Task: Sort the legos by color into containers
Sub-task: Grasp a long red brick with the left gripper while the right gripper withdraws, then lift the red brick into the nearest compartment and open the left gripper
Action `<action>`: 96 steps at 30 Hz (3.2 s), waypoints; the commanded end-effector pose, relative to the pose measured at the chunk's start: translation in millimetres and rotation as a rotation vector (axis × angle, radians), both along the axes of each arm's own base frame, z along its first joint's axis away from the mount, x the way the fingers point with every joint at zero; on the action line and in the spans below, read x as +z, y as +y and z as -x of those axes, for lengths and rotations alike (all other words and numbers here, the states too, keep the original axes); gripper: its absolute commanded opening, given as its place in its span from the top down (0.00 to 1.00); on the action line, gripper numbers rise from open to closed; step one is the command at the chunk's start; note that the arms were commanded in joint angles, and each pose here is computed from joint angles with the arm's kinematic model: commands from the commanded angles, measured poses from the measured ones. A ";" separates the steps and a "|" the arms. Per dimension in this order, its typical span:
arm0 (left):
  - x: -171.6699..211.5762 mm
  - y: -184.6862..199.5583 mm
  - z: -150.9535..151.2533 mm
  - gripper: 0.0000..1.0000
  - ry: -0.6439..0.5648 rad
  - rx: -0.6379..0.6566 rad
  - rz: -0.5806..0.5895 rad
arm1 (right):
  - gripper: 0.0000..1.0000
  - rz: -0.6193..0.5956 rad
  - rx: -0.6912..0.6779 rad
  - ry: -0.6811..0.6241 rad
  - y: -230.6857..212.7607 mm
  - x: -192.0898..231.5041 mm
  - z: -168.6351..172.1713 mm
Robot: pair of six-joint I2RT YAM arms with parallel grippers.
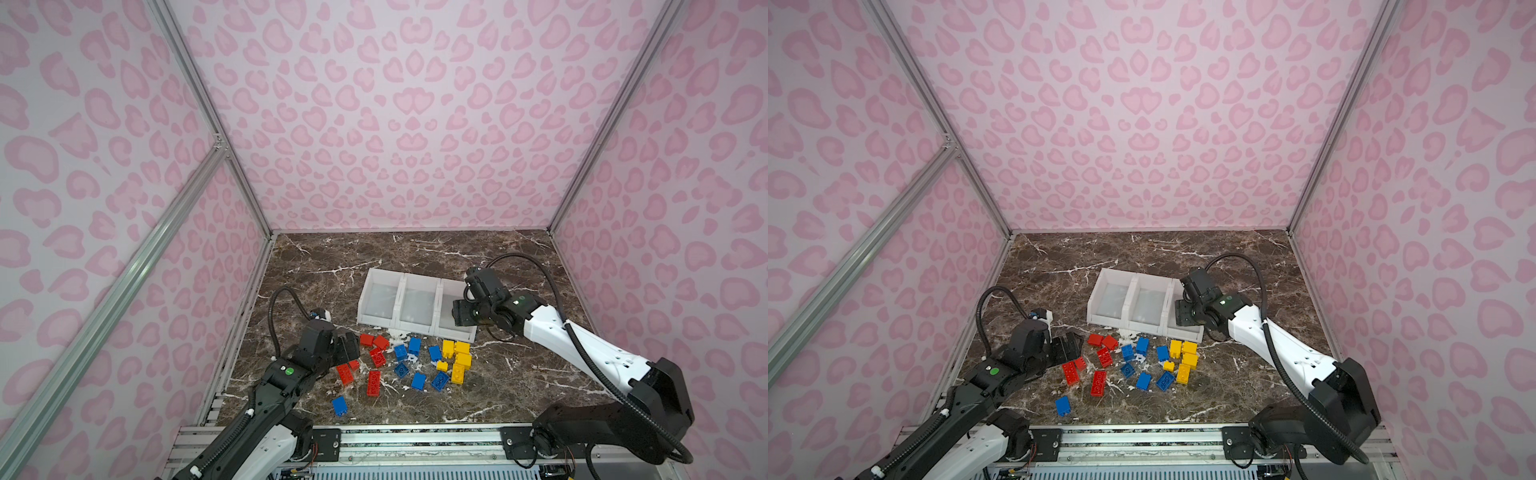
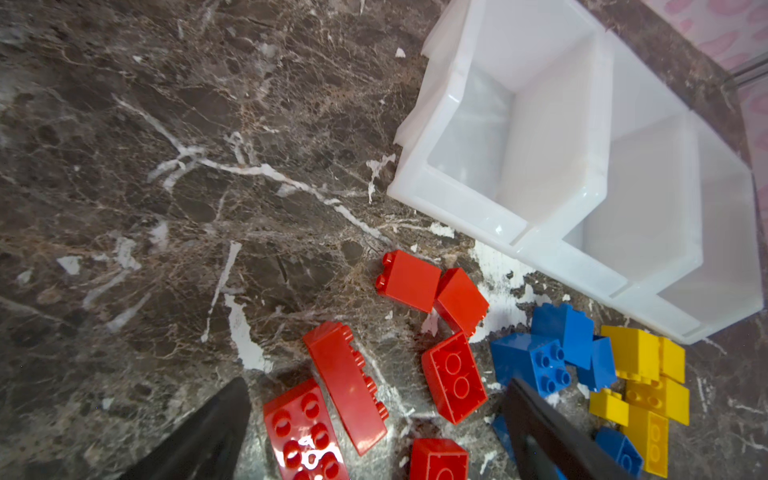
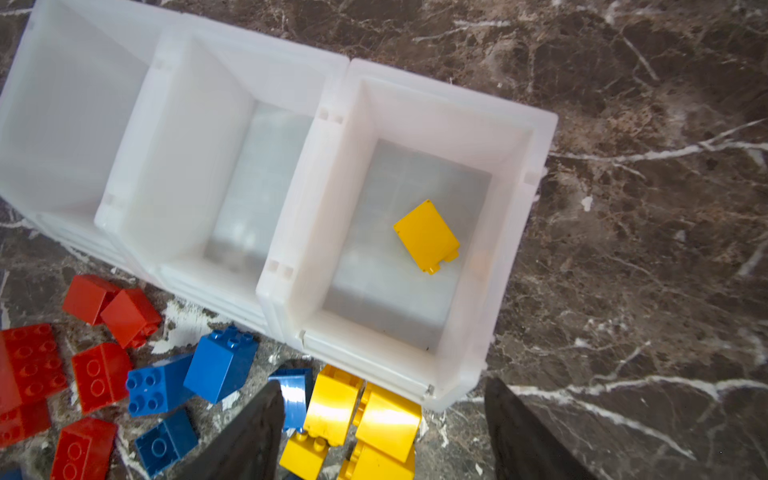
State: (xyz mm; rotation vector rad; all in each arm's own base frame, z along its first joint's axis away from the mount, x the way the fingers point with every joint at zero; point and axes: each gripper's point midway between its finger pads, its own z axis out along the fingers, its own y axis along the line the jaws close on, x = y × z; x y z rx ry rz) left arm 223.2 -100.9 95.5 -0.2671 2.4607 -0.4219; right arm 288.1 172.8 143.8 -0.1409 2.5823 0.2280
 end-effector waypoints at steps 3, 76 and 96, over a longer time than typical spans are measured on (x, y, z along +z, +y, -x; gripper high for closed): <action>-17.8 13.4 2.8 0.08 0.072 0.080 -0.081 | 0.24 -0.025 -0.031 -0.019 -0.7 -2.9 19.5; -14.4 -140.4 -219.4 0.67 0.067 -0.319 -0.199 | 0.27 -0.100 -0.173 -0.062 -37.3 -6.1 72.9; 47.1 -103.7 -162.4 0.34 -0.046 -0.220 -0.120 | 0.25 -0.163 -0.130 -0.060 -21.1 3.3 70.1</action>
